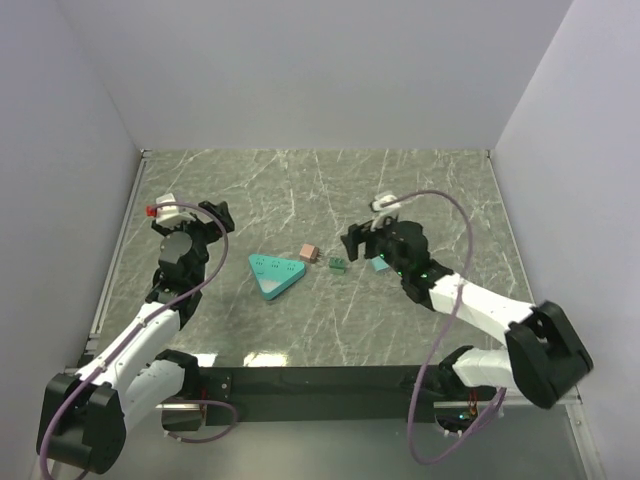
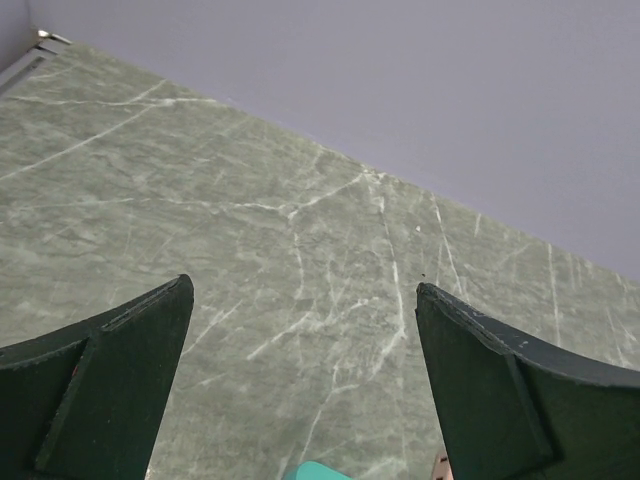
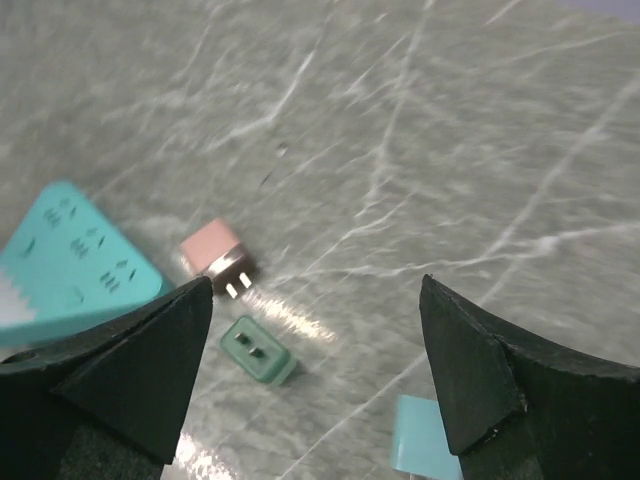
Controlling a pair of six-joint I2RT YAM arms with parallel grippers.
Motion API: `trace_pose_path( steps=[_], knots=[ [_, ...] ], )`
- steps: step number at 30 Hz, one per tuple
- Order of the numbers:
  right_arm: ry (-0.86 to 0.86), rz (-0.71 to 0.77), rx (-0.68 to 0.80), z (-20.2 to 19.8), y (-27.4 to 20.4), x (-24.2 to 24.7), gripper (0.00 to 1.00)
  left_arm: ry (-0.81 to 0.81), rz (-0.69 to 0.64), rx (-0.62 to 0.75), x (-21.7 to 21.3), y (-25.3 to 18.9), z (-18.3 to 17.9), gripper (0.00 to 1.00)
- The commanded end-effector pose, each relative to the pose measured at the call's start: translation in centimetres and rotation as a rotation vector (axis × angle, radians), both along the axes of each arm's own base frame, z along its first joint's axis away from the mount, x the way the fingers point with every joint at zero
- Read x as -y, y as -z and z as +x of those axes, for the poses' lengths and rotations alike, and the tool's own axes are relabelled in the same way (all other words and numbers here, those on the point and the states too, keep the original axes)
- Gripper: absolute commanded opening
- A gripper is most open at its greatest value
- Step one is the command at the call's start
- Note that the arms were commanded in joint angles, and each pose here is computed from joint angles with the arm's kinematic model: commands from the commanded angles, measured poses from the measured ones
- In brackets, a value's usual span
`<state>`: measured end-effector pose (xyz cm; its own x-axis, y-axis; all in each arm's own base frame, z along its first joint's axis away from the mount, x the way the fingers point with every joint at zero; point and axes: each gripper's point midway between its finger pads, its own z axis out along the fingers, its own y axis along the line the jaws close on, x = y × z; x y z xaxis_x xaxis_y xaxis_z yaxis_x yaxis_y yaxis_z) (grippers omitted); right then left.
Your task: Insert the plug
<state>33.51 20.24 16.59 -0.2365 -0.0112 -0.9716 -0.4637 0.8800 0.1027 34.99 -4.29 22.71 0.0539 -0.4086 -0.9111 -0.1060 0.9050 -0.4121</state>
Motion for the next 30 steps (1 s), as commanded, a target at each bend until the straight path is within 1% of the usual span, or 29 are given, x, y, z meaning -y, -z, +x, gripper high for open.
trace_pose_path(
  steps=[1, 3, 5, 7, 8, 10, 12, 16, 22, 27, 29, 30],
  knots=[
    [-0.168, -0.097, -0.026, -0.4, 1.2, -3.3, 0.89, 0.069, -0.005, 0.062, 1.2, -1.9, -0.1, 1.00],
    [-0.196, -0.122, -0.053, -0.5, 2.6, -4.3, 0.87, 0.098, 0.002, 0.064, 1.7, -1.9, 0.0, 0.99],
    [-0.234, -0.117, -0.051, -0.7, 2.7, -5.2, 0.87, 0.120, -0.006, 0.041, 2.2, -1.4, 0.1, 0.99],
    [-0.281, -0.103, -0.048, -1.1, 2.7, -6.4, 0.87, 0.105, -0.034, -0.028, 2.1, 0.4, 0.4, 0.99],
    [-0.294, -0.104, -0.046, -1.2, 2.8, -6.7, 0.86, 0.069, -0.057, -0.055, 1.7, 1.0, 0.5, 0.99],
    [-0.320, -0.117, -0.052, -1.2, 2.9, -7.4, 0.86, 0.044, -0.065, -0.121, 1.4, 2.7, 0.6, 0.97],
    [-0.335, -0.131, -0.053, -1.0, 3.2, -7.8, 0.86, 0.081, -0.091, -0.178, 2.4, 4.6, 0.6, 0.96],
    [-0.355, -0.140, -0.050, -1.2, 3.9, -8.0, 0.86, 0.148, -0.119, -0.270, 4.8, 8.0, -0.2, 0.98],
    [-0.381, -0.117, -0.052, -2.1, 4.0, -8.1, 0.85, 0.274, -0.161, -0.314, 8.6, 9.8, -1.6, 0.99],
    [-0.361, -0.101, -0.021, -2.4, 3.1, -7.9, 0.85, 0.316, -0.181, -0.360, 9.9, 11.3, -2.3, 0.99],
    [-0.359, -0.105, -0.017, -2.4, 3.0, -8.1, 0.85, 0.326, -0.188, -0.390, 10.1, 12.7, -2.7, 0.99],
    [-0.350, -0.104, -0.011, -2.2, 2.9, -8.1, 0.85, 0.337, -0.194, -0.379, 10.3, 12.7, -2.6, 0.99]
  ],
)
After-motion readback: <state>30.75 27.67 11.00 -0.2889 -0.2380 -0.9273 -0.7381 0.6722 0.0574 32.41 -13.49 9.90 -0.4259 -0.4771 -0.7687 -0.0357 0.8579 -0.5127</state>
